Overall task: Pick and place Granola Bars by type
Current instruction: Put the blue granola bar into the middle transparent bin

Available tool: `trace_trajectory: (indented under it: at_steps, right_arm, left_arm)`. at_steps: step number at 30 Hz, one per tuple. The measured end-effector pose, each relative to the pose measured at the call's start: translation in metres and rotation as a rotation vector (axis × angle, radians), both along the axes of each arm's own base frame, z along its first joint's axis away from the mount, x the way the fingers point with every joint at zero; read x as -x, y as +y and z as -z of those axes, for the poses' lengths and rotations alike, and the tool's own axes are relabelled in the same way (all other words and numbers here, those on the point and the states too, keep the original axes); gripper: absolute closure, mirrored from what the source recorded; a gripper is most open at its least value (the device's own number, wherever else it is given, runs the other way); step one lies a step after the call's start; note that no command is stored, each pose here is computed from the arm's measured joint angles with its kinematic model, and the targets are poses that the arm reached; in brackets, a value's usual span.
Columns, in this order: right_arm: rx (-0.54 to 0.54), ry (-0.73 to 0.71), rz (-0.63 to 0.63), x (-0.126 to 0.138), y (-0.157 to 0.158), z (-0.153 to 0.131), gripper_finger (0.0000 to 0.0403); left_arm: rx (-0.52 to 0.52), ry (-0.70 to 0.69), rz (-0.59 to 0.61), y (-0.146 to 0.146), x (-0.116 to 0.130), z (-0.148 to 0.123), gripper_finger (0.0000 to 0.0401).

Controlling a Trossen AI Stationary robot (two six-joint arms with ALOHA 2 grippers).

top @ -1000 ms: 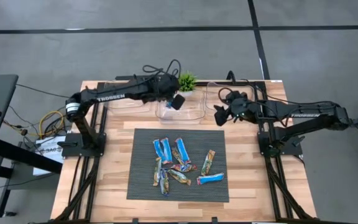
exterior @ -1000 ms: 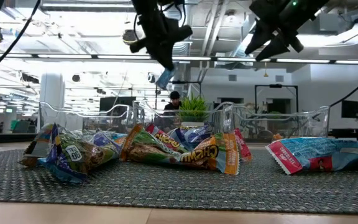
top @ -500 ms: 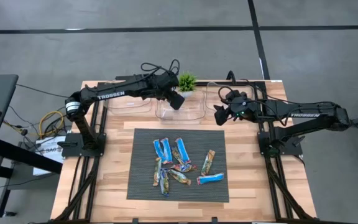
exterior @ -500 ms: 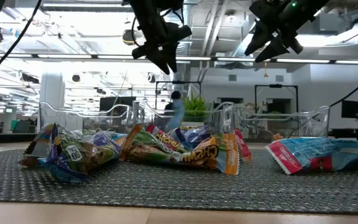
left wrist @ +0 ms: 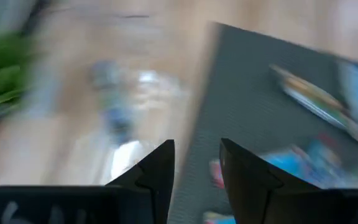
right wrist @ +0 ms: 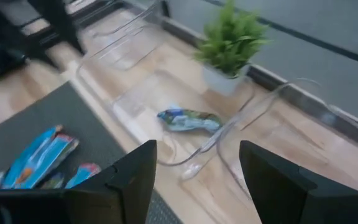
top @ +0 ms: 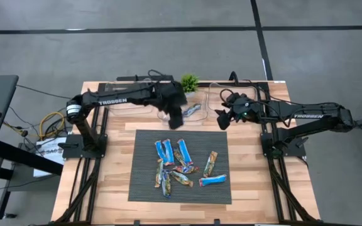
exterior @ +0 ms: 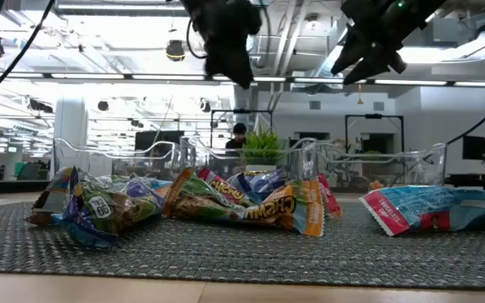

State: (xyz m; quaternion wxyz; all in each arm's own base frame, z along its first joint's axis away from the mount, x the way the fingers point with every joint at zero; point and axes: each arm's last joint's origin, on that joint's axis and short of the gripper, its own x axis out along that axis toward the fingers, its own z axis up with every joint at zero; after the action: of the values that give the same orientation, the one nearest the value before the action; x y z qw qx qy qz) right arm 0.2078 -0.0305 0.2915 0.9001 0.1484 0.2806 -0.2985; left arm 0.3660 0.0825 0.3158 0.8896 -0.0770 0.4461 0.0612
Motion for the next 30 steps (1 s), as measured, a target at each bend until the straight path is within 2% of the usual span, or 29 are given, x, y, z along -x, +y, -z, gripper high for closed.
trace_trajectory:
  at_steps: [4,7,10,13,16,23,30]
  right_arm:
    - [-0.029,0.009,-0.082,-0.001,0.002,0.001,0.0180]
    - [-0.067,0.009,-0.148,-0.001,0.004,0.001,0.0180]
    - [-0.092,0.024,-0.297,-0.002,0.009,0.001,0.0180]
    - [-0.087,0.039,-0.442,-0.003,0.017,0.002,0.0180]
    - [-0.074,0.048,-0.534,-0.004,0.028,0.002,0.0180]
    - [-0.095,0.078,-0.622,-0.001,0.048,0.004,0.0180]
    - [-0.149,0.117,-0.635,0.004,0.060,0.007,0.0180]
  left_arm:
    - [0.006,0.007,0.269,-0.030,-0.003,0.001,0.0283]
    - [-0.075,0.054,0.410,-0.053,-0.001,0.004,0.0283]
    - [-0.190,0.092,0.529,-0.072,0.000,0.006,0.0283]
    - [-0.255,0.103,0.590,-0.086,-0.004,0.010,0.0283]
    - [-0.240,0.146,0.628,-0.096,-0.011,0.025,0.0283]
    - [-0.250,0.293,0.779,-0.123,-0.036,0.086,0.0283]
    - [-0.229,0.424,0.856,-0.147,-0.048,0.143,0.0283]
